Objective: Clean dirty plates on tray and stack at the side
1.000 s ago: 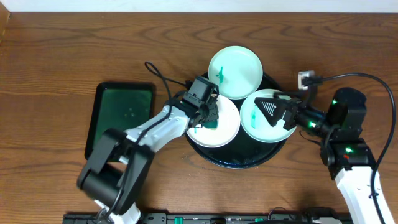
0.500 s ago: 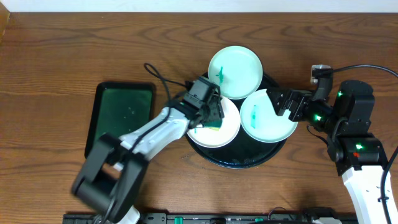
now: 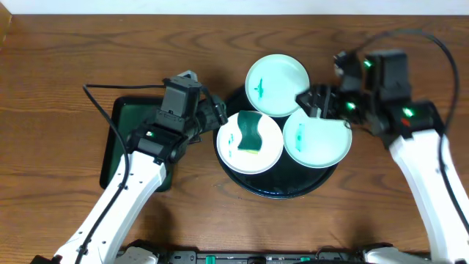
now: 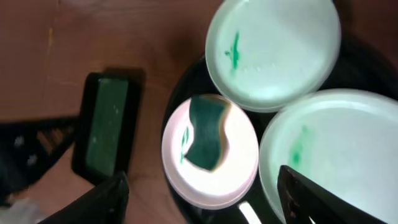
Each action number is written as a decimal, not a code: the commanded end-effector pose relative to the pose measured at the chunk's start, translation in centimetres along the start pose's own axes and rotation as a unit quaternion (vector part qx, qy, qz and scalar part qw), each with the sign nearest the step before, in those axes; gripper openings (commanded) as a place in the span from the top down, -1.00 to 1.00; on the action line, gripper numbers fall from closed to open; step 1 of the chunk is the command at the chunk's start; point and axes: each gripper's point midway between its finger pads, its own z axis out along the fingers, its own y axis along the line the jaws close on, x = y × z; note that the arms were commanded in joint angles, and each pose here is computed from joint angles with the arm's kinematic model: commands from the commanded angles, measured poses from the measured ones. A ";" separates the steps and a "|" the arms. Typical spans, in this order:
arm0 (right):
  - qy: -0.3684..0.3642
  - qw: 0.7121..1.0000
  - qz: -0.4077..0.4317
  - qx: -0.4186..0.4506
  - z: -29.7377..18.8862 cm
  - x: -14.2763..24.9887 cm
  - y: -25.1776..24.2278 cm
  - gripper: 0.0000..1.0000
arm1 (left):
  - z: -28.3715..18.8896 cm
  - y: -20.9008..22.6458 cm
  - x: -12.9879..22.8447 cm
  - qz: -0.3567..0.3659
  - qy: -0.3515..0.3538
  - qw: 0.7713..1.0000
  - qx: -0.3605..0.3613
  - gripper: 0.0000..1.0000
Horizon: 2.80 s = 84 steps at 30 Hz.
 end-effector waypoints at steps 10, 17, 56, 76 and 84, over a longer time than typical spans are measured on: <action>0.129 0.989 -0.057 0.042 11.9 3.6 -4.7 0.02 | 0.1 1.6 1.0 0.006 0.022 0.999 -0.030 -0.47; 0.158 0.980 -0.116 0.032 14.7 5.2 -5.0 -0.04 | 0.1 1.6 1.0 0.006 0.022 0.999 -0.030 -0.48; 0.223 0.963 -0.114 0.100 18.1 9.6 -9.0 0.64 | 0.9 0.0 2.8 0.028 0.050 0.998 -0.011 -0.37; 0.221 0.964 -0.113 0.099 18.3 9.6 -8.7 0.71 | 7.8 -0.7 5.8 0.065 0.136 0.988 0.028 -0.37; 0.228 0.963 -0.106 0.100 18.6 10.6 -9.3 0.77 | 8.3 -0.3 6.2 0.071 0.143 0.987 0.023 -0.37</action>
